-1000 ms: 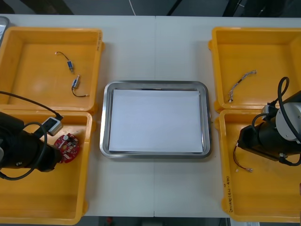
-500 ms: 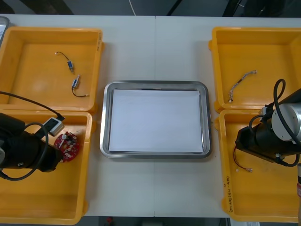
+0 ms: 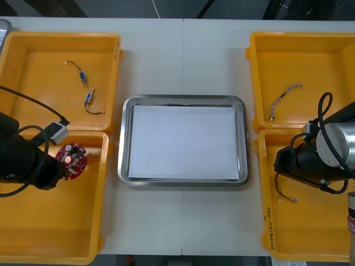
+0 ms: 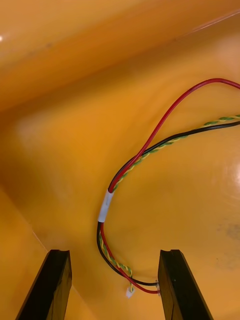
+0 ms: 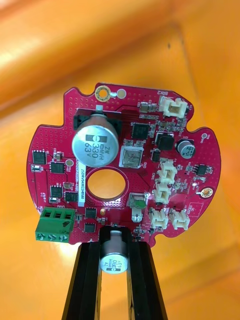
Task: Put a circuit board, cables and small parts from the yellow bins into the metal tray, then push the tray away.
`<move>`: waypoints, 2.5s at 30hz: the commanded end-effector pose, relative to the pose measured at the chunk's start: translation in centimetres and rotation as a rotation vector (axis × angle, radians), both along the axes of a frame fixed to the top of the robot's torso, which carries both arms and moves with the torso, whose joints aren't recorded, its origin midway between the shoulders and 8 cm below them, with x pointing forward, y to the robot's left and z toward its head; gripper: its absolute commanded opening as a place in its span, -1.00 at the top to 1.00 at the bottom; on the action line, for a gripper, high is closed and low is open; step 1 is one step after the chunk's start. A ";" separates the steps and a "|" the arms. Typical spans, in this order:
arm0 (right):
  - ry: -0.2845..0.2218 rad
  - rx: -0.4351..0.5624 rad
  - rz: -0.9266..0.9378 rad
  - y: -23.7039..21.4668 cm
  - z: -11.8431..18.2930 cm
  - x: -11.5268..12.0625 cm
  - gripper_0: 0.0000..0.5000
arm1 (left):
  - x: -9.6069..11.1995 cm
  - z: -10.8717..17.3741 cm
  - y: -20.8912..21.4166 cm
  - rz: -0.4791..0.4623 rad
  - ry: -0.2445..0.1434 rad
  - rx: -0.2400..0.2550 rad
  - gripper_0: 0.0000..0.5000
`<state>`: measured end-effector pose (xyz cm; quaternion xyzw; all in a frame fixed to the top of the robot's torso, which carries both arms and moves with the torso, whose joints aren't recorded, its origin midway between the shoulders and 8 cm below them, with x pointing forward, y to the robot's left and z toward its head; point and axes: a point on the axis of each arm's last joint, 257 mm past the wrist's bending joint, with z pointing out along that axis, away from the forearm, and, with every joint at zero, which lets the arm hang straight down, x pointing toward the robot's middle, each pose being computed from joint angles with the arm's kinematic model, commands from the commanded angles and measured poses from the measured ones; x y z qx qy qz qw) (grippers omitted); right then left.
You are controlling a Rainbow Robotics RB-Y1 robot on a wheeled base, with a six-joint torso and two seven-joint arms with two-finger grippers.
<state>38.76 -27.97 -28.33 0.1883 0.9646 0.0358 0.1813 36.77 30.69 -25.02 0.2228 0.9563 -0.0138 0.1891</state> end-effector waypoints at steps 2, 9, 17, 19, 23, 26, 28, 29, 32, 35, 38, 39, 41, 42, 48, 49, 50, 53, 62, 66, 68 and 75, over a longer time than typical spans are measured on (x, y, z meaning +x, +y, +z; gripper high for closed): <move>-0.004 0.032 -0.037 1.0 -0.9 0.6 -1.00 | 1.1 5.7 -0.3 -0.058 -0.063 0.027 1.00; 0.004 0.044 -0.051 1.2 -1.1 0.4 -1.00 | 1.4 8.3 -2.2 -0.098 -0.098 0.034 1.00; -0.001 0.059 -0.063 1.9 -1.4 0.7 -1.00 | 2.1 10.4 -6.0 -0.179 -0.107 0.057 1.00; -0.001 0.061 -0.066 1.8 -1.6 0.8 -1.00 | 2.3 10.6 -6.7 -0.192 -0.111 0.053 0.99; -0.007 0.059 -0.067 1.8 -1.7 1.0 -1.00 | 2.9 11.1 -9.1 -0.229 -0.118 0.041 1.00; -0.012 0.057 -0.068 1.7 -1.6 1.1 -1.00 | 3.2 11.2 -10.9 -0.257 -0.117 0.038 0.99; -0.010 0.059 -0.071 1.6 -1.9 1.0 -1.00 | 3.4 11.1 -12.2 -0.279 -0.117 0.035 1.00; -0.008 0.059 -0.070 1.7 -2.0 1.0 -1.00 | 3.5 11.1 -12.6 -0.286 -0.115 0.033 1.00; -0.002 0.063 -0.071 1.7 -2.3 0.9 -1.00 | 3.7 10.5 -14.1 -0.303 -0.100 0.030 1.00; 0.003 0.061 -0.070 1.7 -2.7 0.8 -1.00 | 4.2 9.8 -15.5 -0.315 -0.091 0.041 1.00; -0.004 0.069 -0.068 1.9 -3.1 0.8 -1.00 | 4.5 8.9 -16.6 -0.322 -0.085 0.049 0.99; -0.006 0.068 -0.069 1.8 -3.3 0.7 -1.00 | 4.7 8.7 -16.8 -0.324 -0.085 0.052 1.00; -0.011 0.068 -0.067 1.9 -3.6 0.7 -1.00 | 5.0 7.9 -17.6 -0.330 -0.086 0.070 0.99; -0.010 0.070 -0.067 1.9 -3.6 0.6 -1.00 | 5.1 7.7 -17.8 -0.332 -0.086 0.076 0.99; -0.007 0.069 -0.066 1.9 -3.8 0.5 -1.00 | 5.7 5.9 -19.6 -0.339 -0.071 0.074 0.99; -0.003 0.068 -0.067 1.8 -3.9 0.3 -1.00 | 5.7 5.4 -19.8 -0.338 -0.063 0.071 1.00; 0.002 0.069 -0.068 1.8 -4.1 0.1 -1.00 | 5.7 5.0 -20.1 -0.340 -0.060 0.071 0.99; 0.009 0.072 -0.067 1.8 -4.4 -0.2 -1.00 | 5.8 3.8 -20.3 -0.342 -0.053 0.093 1.00; 0.012 0.074 -0.061 1.8 -4.5 -0.4 -0.60 | 6.7 0.9 -21.0 -0.321 -0.038 0.107 0.99; 0.013 0.076 -0.060 1.8 -4.4 -0.3 0.61 | 7.0 0.0 -21.6 -0.318 -0.039 0.108 0.99; 0.013 0.077 -0.063 1.7 -4.5 -0.3 1.00 | 7.0 -0.2 -21.8 -0.317 -0.037 0.103 0.99; 0.000 0.064 -0.051 1.1 -3.5 -0.4 1.00 | 6.5 -0.6 -21.8 -0.312 -0.022 0.105 0.79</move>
